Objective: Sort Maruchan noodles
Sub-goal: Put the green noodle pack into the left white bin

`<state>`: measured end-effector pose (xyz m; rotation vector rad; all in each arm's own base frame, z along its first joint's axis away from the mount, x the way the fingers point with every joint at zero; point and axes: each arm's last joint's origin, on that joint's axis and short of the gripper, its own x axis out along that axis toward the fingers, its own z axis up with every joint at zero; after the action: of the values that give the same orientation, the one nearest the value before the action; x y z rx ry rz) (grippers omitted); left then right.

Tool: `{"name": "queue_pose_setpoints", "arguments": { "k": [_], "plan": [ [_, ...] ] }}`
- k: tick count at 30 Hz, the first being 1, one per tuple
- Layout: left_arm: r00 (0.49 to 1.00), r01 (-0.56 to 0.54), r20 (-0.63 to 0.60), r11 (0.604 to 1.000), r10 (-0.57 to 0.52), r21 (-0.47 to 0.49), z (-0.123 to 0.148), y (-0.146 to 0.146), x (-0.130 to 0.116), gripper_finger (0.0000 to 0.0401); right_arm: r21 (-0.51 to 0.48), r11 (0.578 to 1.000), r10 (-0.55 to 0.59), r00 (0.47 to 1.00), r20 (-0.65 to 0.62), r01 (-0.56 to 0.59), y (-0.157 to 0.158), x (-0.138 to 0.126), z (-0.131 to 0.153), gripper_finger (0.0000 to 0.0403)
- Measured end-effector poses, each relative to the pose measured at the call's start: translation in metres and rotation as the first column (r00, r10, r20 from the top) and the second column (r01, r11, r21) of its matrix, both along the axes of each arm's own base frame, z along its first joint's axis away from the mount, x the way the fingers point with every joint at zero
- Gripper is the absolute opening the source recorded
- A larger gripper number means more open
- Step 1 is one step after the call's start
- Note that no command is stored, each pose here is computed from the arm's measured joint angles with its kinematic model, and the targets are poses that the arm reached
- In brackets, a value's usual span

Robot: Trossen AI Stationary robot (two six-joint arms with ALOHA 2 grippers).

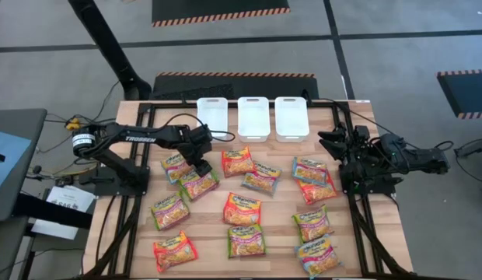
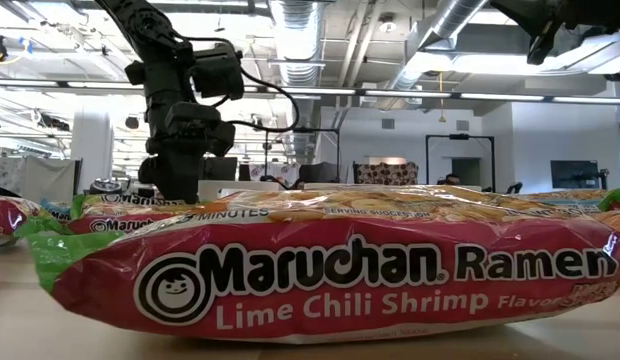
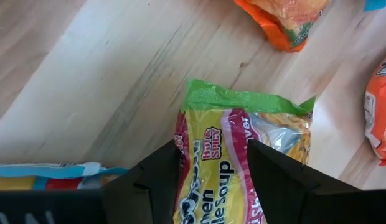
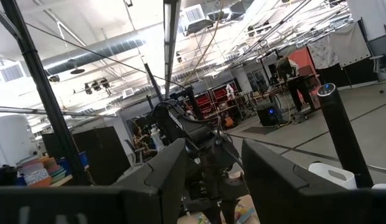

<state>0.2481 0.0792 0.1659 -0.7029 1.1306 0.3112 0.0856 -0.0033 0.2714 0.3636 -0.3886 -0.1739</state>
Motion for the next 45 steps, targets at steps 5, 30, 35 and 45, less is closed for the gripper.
{"name": "queue_pose_setpoints", "arguments": {
  "k": [5,30,35,45],
  "plan": [
    [0.999,-0.031,0.011,0.999,0.031,-0.025,-0.015,-0.003,-0.006,0.0174,0.000,1.000,0.000,1.000,0.000,0.000,0.000,0.000,0.000,0.0182],
    [0.995,0.020,0.096,0.999,-0.017,-0.033,-0.017,-0.006,-0.002,0.0001,0.010,1.000,-0.025,1.000,0.000,0.025,-0.001,0.000,0.000,0.0182],
    [0.987,0.036,0.158,0.999,-0.033,-0.014,-0.009,-0.010,0.002,0.0000,0.009,1.000,-0.025,1.000,-0.001,0.025,-0.001,0.000,0.000,0.0182],
    [0.968,0.028,0.247,0.997,-0.044,0.067,0.016,-0.019,-0.001,0.0000,0.008,1.000,-0.026,1.000,-0.005,0.026,-0.001,0.000,0.000,0.0182]
  ]
}}
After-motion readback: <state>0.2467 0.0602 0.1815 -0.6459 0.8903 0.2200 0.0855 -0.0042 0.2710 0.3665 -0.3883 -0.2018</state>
